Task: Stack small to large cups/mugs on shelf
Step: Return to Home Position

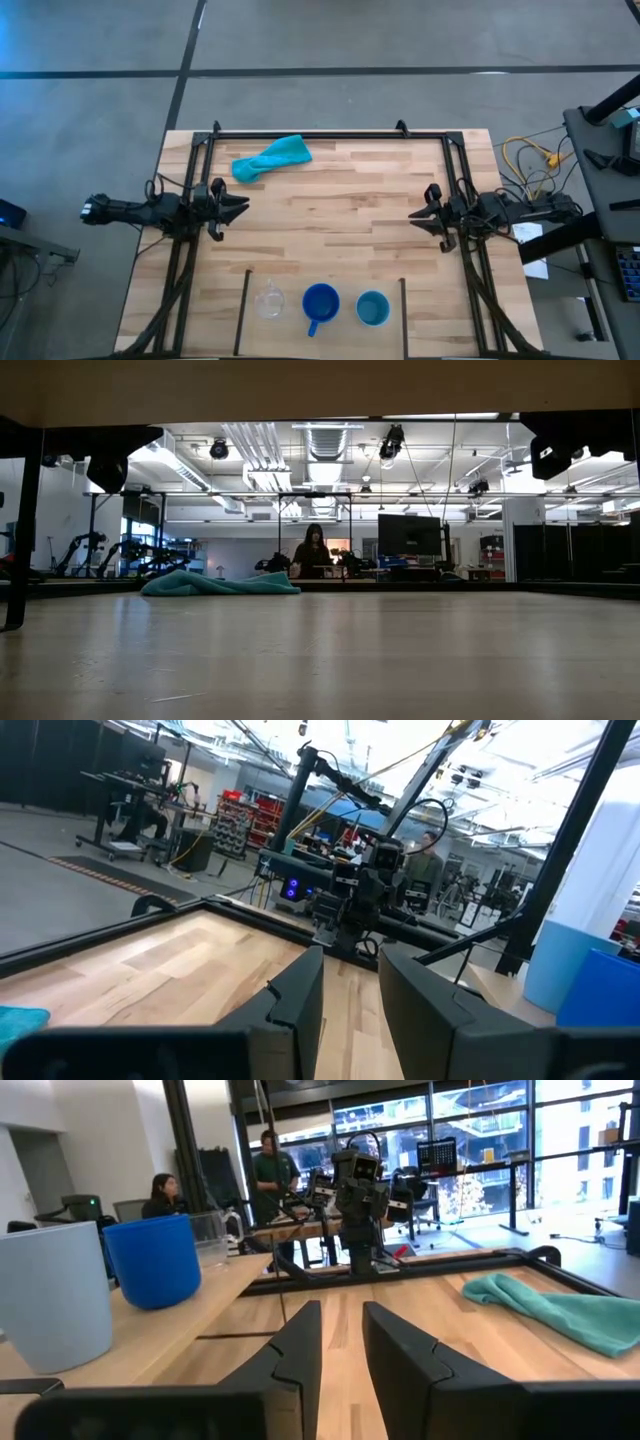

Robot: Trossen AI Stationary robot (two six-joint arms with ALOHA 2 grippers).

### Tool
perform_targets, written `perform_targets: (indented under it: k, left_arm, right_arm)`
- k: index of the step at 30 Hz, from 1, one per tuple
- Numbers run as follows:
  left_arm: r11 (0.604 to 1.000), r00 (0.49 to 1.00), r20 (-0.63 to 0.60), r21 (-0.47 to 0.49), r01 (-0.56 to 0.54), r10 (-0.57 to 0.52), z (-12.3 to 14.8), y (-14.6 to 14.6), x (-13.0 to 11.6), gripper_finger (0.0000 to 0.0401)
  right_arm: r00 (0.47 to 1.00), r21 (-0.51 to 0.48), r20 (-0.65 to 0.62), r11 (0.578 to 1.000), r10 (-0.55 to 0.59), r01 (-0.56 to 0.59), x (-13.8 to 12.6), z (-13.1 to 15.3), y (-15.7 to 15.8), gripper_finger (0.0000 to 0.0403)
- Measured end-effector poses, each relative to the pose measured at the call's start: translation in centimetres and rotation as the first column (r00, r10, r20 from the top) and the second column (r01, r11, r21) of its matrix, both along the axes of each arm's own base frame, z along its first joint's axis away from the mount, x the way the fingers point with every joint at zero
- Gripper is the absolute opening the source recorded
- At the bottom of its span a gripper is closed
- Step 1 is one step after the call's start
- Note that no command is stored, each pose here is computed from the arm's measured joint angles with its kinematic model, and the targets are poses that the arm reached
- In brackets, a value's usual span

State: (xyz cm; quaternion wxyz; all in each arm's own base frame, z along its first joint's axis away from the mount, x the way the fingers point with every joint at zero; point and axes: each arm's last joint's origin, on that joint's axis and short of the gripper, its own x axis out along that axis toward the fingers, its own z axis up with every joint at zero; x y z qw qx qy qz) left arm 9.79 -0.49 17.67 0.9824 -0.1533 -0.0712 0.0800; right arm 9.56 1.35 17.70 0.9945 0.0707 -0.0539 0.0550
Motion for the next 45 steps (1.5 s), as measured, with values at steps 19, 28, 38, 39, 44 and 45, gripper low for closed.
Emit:
perform_targets:
  k: [19,28,38,39,44,45]
  left_arm:
    - [1.0,1.0,-0.003,0.001,0.0,0.0,-0.03,0.0,0.02,0.0086]
    - [1.0,1.0,-0.003,0.001,0.0,0.0,-0.03,0.0,0.02,0.0086]
    - [1.0,1.0,-0.003,0.001,0.0,0.0,-0.03,0.0,0.02,0.0086]
    - [1.0,1.0,-0.003,0.001,0.0,0.0,-0.03,0.0,0.02,0.0086]
    - [1.0,1.0,-0.003,0.001,0.0,0.0,-0.03,0.0,0.03,0.0086]
    - [1.0,1.0,-0.003,0.001,0.0,0.0,-0.03,0.0,0.02,0.0086]
  right_arm:
    - [1.0,0.0,0.0,1.0,0.0,0.0,0.01,0.0,0.0,0.0069]
    - [1.0,0.0,0.0,1.0,0.0,0.0,0.01,0.0,0.0,0.008]
    - [1.0,0.0,0.0,1.0,0.0,0.0,0.01,0.0,0.0,0.0069]
    - [1.0,0.0,0.0,1.0,0.0,0.0,0.01,0.0,0.0,0.0069]
    - [1.0,0.0,-0.001,1.0,0.0,0.0,0.01,0.0,0.0,0.0073]
    - [1.0,0.0,-0.001,1.0,0.0,0.0,0.01,0.0,0.0,0.0074]
